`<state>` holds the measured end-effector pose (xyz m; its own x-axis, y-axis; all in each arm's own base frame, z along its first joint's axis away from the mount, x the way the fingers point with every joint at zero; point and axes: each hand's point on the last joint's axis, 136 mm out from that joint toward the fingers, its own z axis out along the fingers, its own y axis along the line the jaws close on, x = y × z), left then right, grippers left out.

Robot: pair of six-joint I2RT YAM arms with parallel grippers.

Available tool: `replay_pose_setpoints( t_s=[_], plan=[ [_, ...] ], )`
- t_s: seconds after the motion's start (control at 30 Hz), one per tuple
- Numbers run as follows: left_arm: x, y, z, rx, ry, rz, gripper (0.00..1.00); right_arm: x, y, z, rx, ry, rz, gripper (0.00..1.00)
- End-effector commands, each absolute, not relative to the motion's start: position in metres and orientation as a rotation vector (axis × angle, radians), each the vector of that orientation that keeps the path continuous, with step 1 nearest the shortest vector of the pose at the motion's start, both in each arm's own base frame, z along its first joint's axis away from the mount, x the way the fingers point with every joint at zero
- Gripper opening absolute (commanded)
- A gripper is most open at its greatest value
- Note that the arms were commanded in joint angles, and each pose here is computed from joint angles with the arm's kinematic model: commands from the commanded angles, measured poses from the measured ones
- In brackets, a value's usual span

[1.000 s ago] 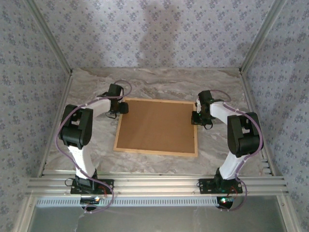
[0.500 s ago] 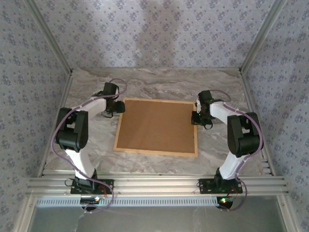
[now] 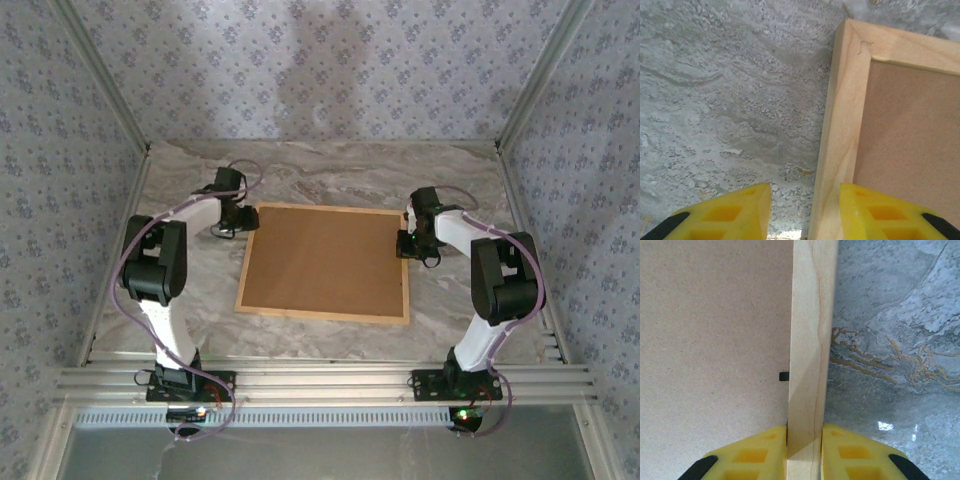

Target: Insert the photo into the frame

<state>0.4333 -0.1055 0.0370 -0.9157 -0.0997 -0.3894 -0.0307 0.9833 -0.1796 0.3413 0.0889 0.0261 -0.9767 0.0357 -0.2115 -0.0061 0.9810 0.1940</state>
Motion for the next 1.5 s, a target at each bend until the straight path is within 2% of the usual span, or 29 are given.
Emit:
replay_pose_setpoints(
  t_s=[0.0, 0.97, 1.47],
  plan=[
    [0.431, -0.109, 0.031, -0.077, 2.749, -0.261, 0.41, 0.328, 0.097, 0.013, -0.040, 2.971, 0.302, 0.22],
    [0.378, -0.129, -0.017, 0.040, 2.897, -0.264, 0.46, 0.330, 0.097, 0.010, -0.040, 2.974, 0.302, 0.22],
    [0.372, -0.137, -0.015, 0.098, 2.916, -0.246, 0.46, 0.331, 0.098, 0.008, -0.044, 2.974, 0.300, 0.22]
  ],
)
